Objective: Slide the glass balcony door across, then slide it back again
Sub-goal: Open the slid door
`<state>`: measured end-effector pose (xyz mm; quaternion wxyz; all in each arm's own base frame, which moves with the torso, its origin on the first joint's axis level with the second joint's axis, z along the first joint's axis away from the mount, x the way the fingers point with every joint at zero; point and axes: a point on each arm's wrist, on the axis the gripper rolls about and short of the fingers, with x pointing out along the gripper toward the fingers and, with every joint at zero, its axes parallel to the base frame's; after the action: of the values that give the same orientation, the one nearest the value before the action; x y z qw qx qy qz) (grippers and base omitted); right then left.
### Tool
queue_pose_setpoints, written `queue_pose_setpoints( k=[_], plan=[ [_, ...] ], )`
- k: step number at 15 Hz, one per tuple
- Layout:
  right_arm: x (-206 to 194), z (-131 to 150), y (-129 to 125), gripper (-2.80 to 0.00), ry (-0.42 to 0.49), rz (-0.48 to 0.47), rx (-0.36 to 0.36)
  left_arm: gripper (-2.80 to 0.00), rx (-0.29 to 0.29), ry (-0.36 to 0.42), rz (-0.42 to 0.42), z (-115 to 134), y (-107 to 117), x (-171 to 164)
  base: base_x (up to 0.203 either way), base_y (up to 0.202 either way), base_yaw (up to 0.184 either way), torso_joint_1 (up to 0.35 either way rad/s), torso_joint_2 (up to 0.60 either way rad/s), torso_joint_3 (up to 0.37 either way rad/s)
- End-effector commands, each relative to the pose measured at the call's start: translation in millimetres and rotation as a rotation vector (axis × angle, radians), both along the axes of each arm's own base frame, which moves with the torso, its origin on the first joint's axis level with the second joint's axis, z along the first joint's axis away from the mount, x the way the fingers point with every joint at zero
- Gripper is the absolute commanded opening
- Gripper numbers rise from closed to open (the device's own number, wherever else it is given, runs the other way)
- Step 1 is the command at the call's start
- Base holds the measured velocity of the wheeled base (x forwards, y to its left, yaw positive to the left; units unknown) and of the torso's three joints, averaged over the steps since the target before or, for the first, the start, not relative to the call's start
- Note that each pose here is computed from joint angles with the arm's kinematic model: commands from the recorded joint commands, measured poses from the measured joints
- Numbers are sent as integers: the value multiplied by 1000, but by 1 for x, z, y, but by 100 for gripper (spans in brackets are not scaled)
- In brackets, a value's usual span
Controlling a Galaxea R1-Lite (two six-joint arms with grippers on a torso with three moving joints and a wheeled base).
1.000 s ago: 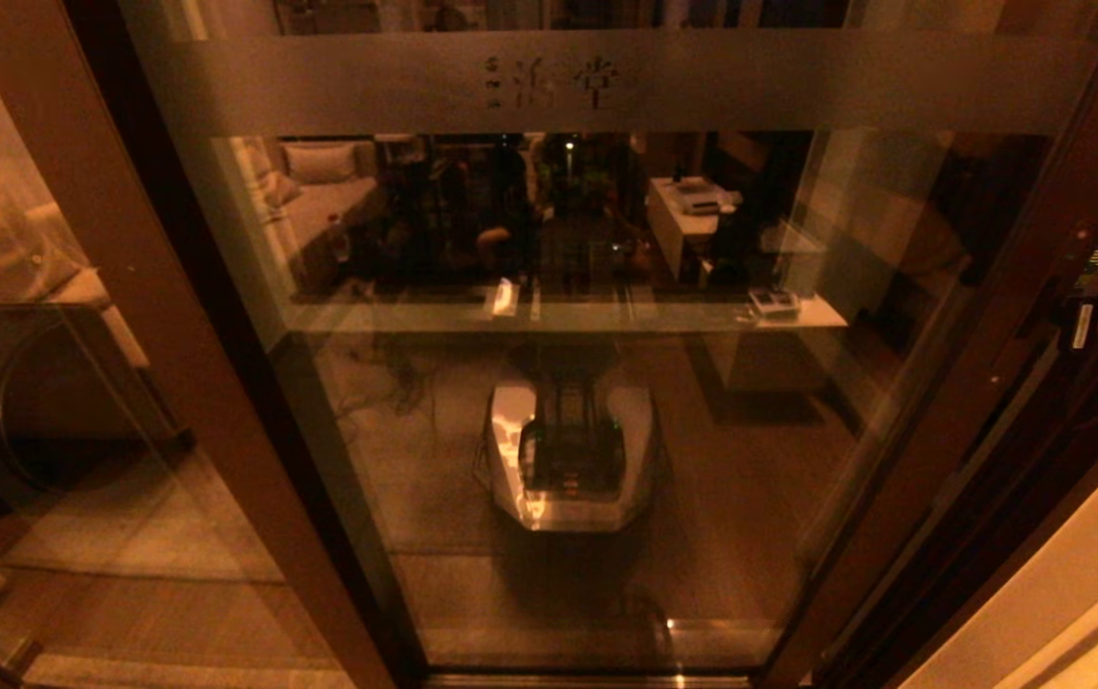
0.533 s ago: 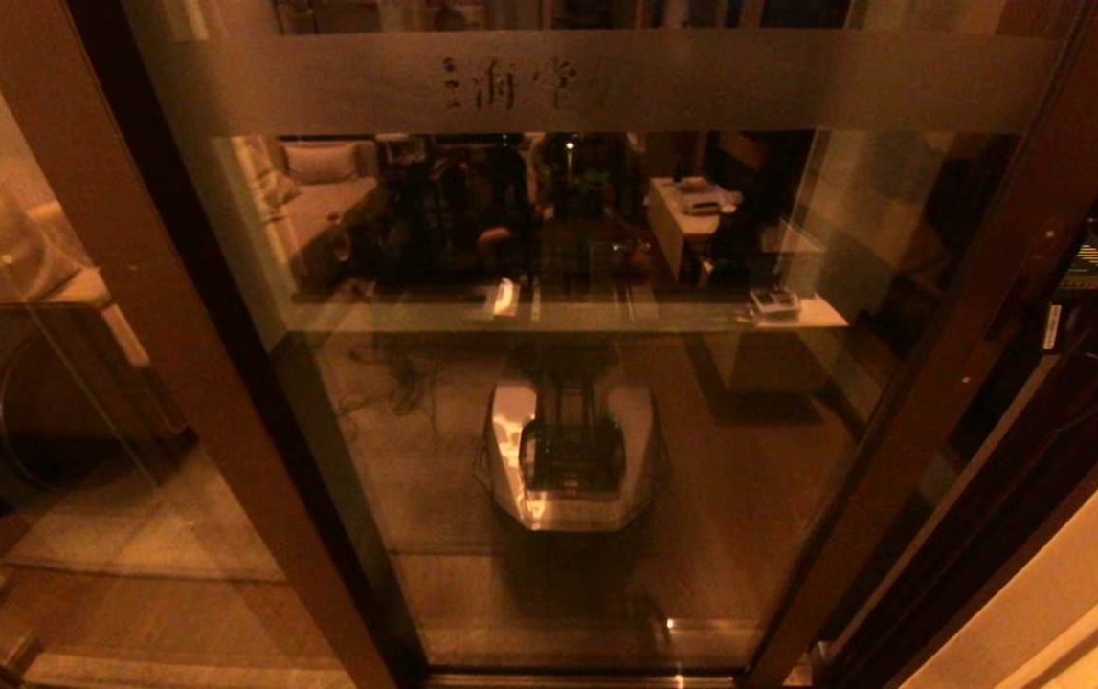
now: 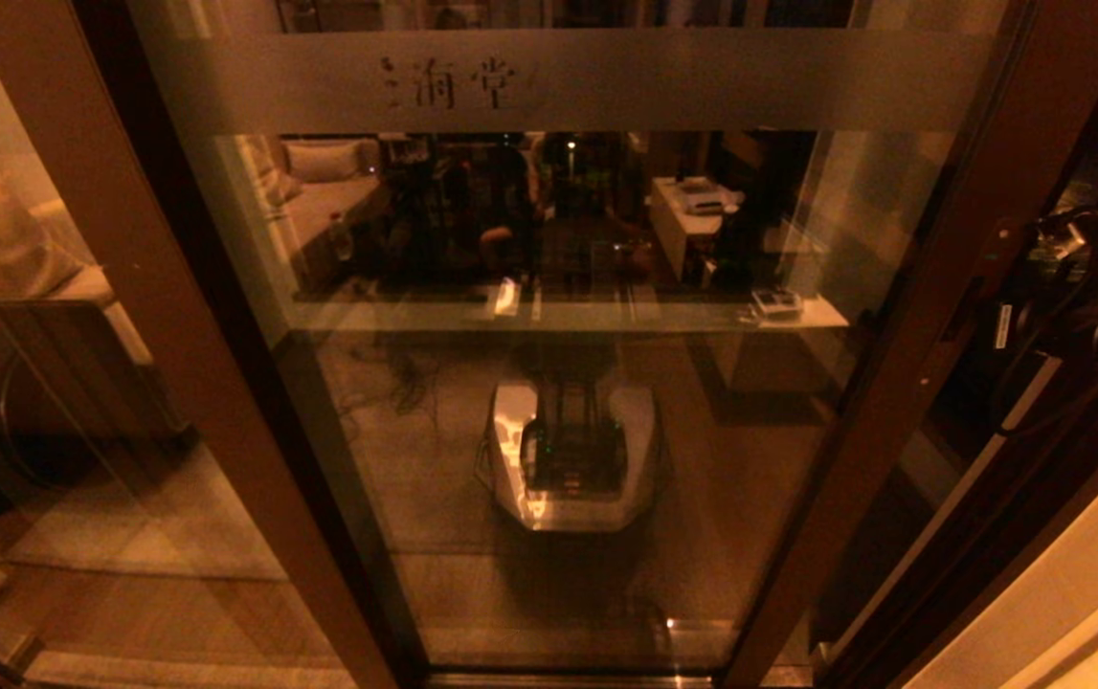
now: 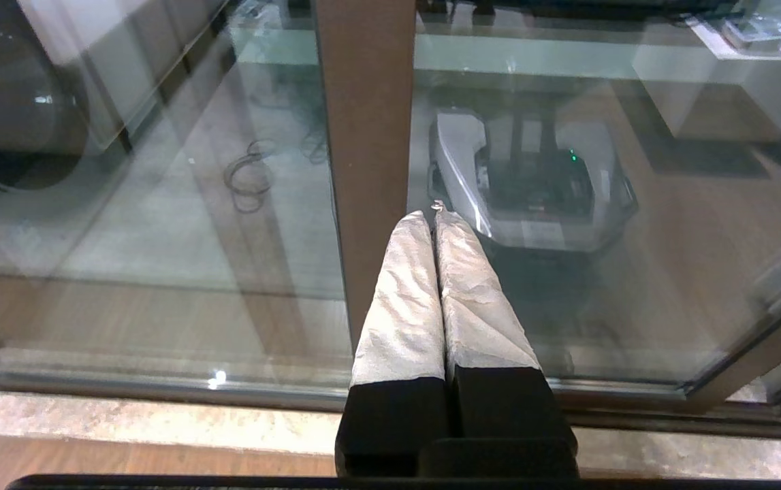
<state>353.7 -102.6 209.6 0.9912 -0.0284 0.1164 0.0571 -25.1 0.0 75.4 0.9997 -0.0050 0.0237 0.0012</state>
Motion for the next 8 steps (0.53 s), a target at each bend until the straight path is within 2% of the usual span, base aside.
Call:
queue_pose_setpoints(
  k=[1,8],
  plan=[
    [1,0,7,-280,-1,15,-3,-280,-1,2,1,0,0,0,0,0,0,0,0,0],
    [3,2,32,-280,0,55,1,-280,-1,1,1,0,0,0,0,0,0,0,0,0]
  ],
)
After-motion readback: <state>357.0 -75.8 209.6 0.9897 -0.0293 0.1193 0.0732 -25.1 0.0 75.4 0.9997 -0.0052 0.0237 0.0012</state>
